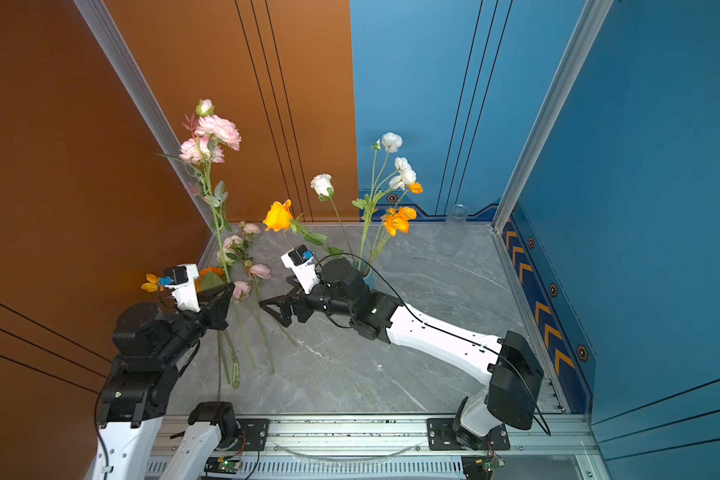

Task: Arrange the flowers into the vase
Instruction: 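Lift the pink peony with the left gripper while the right reaches its stem, then close the right gripper on the pink peony stem and open the left gripper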

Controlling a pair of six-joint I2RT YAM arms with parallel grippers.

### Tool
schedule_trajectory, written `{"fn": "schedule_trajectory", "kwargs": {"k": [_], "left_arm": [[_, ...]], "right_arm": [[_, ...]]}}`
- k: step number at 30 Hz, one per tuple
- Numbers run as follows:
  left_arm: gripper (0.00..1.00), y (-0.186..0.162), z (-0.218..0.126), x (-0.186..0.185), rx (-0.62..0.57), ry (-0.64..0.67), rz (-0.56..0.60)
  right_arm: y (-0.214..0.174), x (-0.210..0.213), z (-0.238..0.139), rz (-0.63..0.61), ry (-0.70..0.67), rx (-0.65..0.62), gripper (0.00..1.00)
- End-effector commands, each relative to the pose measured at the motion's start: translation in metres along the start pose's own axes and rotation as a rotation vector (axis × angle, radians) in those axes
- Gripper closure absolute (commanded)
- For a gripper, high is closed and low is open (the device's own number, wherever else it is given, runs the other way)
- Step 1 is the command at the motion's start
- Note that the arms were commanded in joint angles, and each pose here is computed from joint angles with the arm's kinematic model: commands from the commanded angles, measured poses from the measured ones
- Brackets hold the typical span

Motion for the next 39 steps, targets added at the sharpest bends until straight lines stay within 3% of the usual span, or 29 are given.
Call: {"fn": "schedule_trajectory", "kwargs": {"k": [1, 8, 20, 33, 38, 39], "left_arm": [[1.00, 0.001, -0.005, -0.023, -0.019, -0.200, 0.055], [1.00, 0.004, -0.020, -0.042, -0.045, -0.303, 0.111], [1.00, 0.005, -0.029, -0.056, -0.086, -0.411, 0.136], [1.00, -0.002, -0.018, -0.049, -0.068, -0.373, 0.141], [0.99, -0.002, -0.015, -0.046, -0.070, -0.344, 0.135], [0.92, -0.002, -0.015, -0.046, -0.073, -0.342, 0.138]], "right_arm": [[0.025, 0.013, 0.003, -0.090, 0.045, -0.028, 0.00], [0.047, 0.023, 0.007, -0.135, 0.081, -0.075, 0.06], [0.053, 0.029, 0.026, -0.128, 0.155, -0.054, 0.34], [0.058, 0.040, 0.028, -0.152, 0.196, -0.054, 0.95], [0.062, 0.041, 0.023, -0.165, 0.183, -0.058, 1.00], [0.064, 0.040, 0.020, -0.171, 0.173, -0.061, 1.00]]}}
Point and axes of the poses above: each gripper's point midway between its finger pads, its own z axis out along the fingers, its own x axis along the line the jaws close on, y = z × x, the point moved 7 cm from there along -z, back along the fingers, and after that the axes turned 7 degrees about -z, right-handed, at the moved point
